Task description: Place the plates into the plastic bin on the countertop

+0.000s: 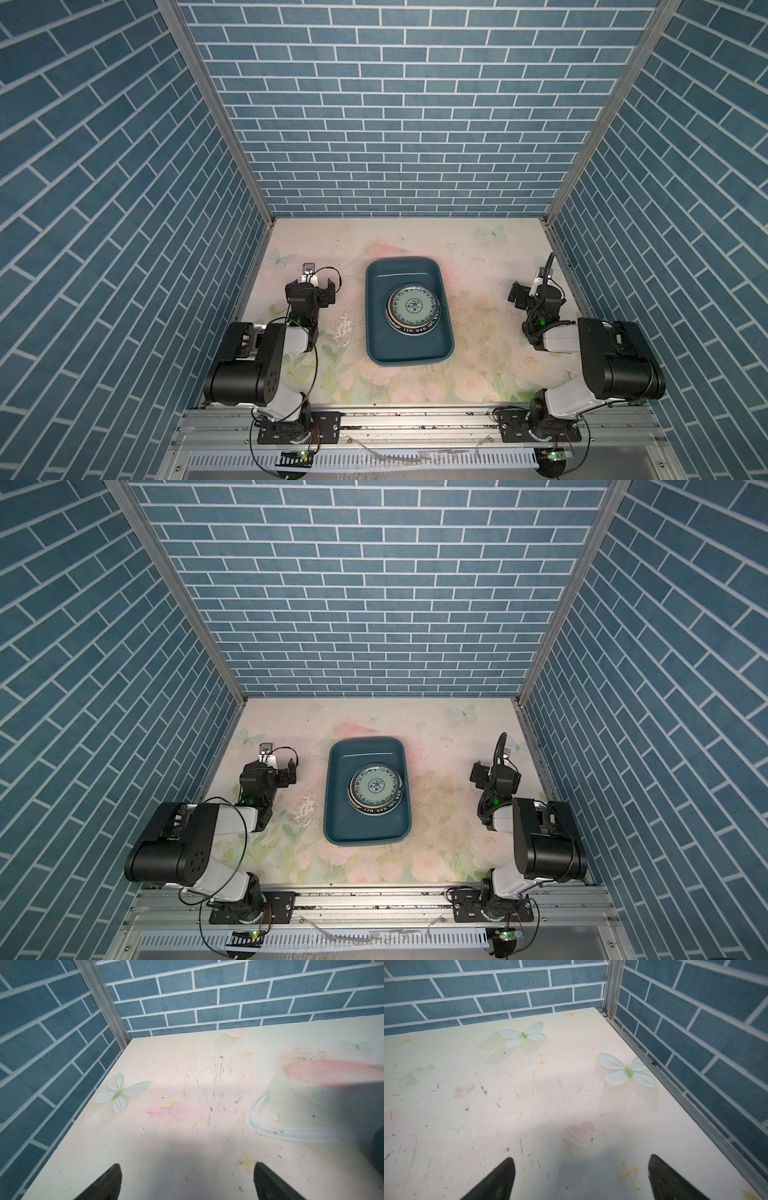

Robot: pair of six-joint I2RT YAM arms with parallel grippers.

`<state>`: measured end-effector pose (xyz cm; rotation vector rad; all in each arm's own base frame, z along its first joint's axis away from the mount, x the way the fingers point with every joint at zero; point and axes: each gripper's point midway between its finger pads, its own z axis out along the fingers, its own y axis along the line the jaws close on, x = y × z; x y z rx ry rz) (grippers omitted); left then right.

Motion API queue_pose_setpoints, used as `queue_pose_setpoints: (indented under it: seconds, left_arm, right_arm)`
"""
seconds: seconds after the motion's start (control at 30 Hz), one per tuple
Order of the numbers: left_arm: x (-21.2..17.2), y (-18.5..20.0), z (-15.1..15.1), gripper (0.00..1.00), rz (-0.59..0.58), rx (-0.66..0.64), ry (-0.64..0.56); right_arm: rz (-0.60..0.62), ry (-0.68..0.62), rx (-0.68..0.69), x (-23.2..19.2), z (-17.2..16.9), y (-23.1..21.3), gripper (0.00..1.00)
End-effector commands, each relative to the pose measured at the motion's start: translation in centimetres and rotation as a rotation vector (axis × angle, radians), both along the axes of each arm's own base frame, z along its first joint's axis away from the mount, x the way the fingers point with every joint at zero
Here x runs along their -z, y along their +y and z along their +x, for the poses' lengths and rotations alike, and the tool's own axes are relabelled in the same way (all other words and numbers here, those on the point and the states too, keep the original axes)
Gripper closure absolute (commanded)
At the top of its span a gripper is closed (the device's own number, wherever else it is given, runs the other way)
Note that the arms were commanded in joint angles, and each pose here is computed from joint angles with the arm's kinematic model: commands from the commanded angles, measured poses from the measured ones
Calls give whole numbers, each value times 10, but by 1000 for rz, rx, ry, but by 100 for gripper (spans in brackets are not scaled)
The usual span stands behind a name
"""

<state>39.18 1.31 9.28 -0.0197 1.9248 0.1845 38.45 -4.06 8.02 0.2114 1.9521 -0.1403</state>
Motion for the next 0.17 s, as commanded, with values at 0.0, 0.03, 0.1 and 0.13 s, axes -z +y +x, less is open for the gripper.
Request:
queue_pose_setpoints:
  seconds: [0.0, 0.03, 0.1, 0.13]
  left_arm:
    - [-2, 2, 2, 0, -4, -6, -1]
    - [-2, 2, 2, 0, -3, -6, -1]
    - [-2, 2, 2, 0, -3, -6, -1]
    - [-2, 2, 2, 0, -4, -4, -1]
  right_arm:
    - [-35, -33, -14, -10, 6, 0, 1]
    - [-36, -33, -13, -10, 6, -1, 1]
    - [-36, -33, -12, -10, 5, -1, 1]
    - [-36, -33, -12, -11, 6, -1, 1]
